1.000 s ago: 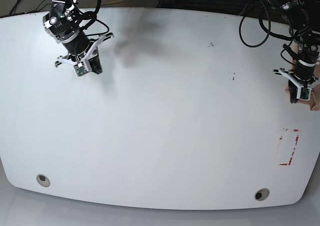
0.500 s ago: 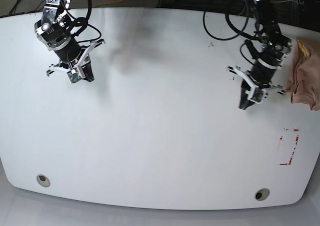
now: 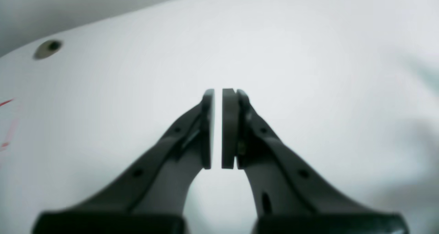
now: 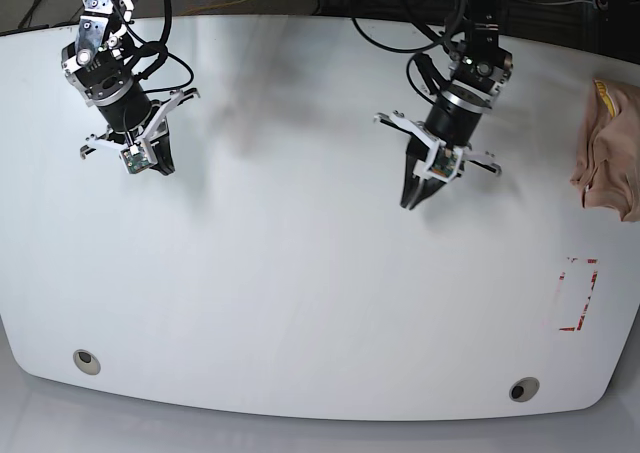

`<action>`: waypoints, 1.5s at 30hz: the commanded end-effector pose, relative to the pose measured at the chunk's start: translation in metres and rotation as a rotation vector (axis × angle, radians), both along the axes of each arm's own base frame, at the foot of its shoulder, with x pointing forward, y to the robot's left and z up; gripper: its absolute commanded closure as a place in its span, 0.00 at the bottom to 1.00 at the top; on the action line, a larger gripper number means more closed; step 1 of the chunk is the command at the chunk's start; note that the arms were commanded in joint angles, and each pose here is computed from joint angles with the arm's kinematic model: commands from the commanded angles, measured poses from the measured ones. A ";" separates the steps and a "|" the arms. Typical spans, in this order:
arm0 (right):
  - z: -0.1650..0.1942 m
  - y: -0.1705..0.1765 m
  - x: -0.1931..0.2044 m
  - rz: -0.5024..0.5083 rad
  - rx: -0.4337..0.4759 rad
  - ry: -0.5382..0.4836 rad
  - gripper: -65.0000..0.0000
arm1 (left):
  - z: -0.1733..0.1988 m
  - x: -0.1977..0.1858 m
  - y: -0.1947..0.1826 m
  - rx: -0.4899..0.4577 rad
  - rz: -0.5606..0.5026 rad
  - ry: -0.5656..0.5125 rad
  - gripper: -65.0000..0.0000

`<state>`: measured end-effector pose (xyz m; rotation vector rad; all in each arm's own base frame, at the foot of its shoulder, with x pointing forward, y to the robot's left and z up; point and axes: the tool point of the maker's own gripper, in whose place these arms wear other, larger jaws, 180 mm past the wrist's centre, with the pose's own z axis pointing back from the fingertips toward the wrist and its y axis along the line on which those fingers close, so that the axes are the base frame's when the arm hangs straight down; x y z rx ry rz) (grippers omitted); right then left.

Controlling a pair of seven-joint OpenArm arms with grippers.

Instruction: Layout the t-shirt on the table in an organized manner, then fold the t-shirt properly

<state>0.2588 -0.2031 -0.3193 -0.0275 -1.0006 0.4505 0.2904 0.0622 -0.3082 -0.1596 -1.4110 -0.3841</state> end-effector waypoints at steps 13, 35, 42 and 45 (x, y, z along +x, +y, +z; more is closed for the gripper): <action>0.000 0.002 -0.027 -0.043 0.028 -0.087 0.98 | -0.002 -0.065 -0.007 -0.100 0.017 -0.036 0.96; -0.037 -0.011 -0.122 -0.164 0.128 0.127 0.98 | -0.032 -0.169 0.034 -0.016 0.111 0.223 0.96; -0.050 -0.010 -0.163 -0.174 0.124 0.239 0.98 | -0.040 -0.191 0.054 0.030 0.149 0.287 0.96; -0.055 -0.008 -0.183 -0.190 0.133 0.289 0.98 | -0.044 -0.203 0.061 0.048 0.161 0.322 0.96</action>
